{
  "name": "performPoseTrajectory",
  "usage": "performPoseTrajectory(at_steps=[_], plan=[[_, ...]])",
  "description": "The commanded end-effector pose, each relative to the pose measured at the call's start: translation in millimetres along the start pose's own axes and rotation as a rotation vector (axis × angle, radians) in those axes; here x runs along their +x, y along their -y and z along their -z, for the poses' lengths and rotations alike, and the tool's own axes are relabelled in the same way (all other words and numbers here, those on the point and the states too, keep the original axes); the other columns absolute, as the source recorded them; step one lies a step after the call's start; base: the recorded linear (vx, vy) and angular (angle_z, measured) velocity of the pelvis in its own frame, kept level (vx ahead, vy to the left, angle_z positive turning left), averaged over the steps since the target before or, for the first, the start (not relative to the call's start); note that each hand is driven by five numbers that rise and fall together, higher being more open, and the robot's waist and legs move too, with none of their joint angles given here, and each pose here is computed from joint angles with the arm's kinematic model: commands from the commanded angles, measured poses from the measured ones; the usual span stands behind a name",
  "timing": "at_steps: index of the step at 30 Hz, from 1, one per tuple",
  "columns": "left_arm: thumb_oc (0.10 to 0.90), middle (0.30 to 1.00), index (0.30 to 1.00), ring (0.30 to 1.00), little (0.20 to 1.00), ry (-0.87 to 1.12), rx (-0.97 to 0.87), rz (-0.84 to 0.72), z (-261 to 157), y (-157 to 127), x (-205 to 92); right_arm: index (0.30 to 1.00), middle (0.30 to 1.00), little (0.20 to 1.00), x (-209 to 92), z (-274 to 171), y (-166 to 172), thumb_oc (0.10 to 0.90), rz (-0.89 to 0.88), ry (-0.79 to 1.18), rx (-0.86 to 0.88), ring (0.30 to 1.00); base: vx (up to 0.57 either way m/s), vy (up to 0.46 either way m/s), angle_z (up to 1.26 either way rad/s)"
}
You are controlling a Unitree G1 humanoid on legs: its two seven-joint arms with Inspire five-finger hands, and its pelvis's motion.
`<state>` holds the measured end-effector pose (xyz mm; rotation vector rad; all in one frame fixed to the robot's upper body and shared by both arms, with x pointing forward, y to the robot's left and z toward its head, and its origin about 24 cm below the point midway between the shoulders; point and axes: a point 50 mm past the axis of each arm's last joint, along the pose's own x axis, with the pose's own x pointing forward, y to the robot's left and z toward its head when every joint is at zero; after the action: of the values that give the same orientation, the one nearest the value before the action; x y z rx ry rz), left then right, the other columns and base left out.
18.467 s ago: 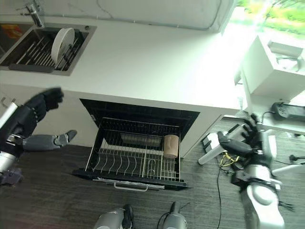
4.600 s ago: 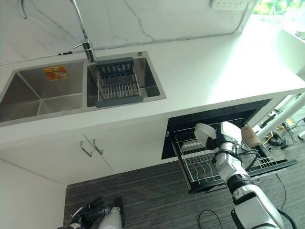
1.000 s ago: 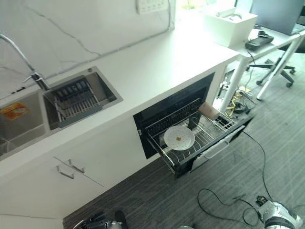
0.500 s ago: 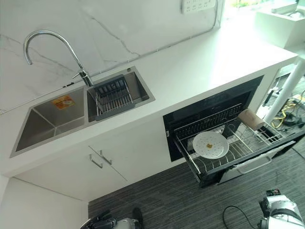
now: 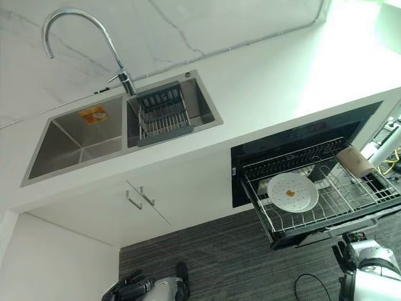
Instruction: Place the dishes in the dishwasher.
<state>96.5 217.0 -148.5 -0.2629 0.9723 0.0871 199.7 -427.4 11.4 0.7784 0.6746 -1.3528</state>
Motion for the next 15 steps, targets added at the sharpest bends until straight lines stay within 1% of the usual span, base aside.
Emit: performPoseTrajectory(at_steps=[1,7,12,14,15], plan=[[0.8,0.9,0.9,0.9,0.9,-0.151,0.018,-0.052,32.7,-17.9,-14.1,0.3,0.3,0.3,-32.6,-49.5,-35.0,0.4,-0.144,0.122,0.076,0.3,0.04,0.041,0.27],[0.8,0.9,0.9,0.9,0.9,-0.147,0.001,-0.074,28.3,-25.3,-14.9,0.3,0.3,0.3,-60.7,-63.3,-70.0,0.4,-0.258,0.163,0.073,0.3,0.07,0.041,0.11],[0.8,0.9,0.9,0.9,0.9,-0.135,-0.001,-0.075,26.7,-27.1,-15.5,0.3,0.3,0.3,-82.7,-74.7,-90.5,0.4,-0.319,0.194,0.083,0.3,0.06,0.034,0.15],[0.8,0.9,0.9,0.9,0.9,-0.127,0.007,-0.072,21.6,-28.5,-14.7,0.3,0.3,0.3,-106.8,-85.7,-111.1,0.4,-0.41,0.244,0.115,0.3,0.08,0.034,0.22],[0.8,0.9,0.9,0.9,0.9,-0.123,0.013,-0.071,19.0,-29.7,-14.4,0.3,0.3,0.3,-114.3,-89.3,-116.5,0.4,-0.435,0.262,0.129,0.3,0.04,0.019,0.21]])
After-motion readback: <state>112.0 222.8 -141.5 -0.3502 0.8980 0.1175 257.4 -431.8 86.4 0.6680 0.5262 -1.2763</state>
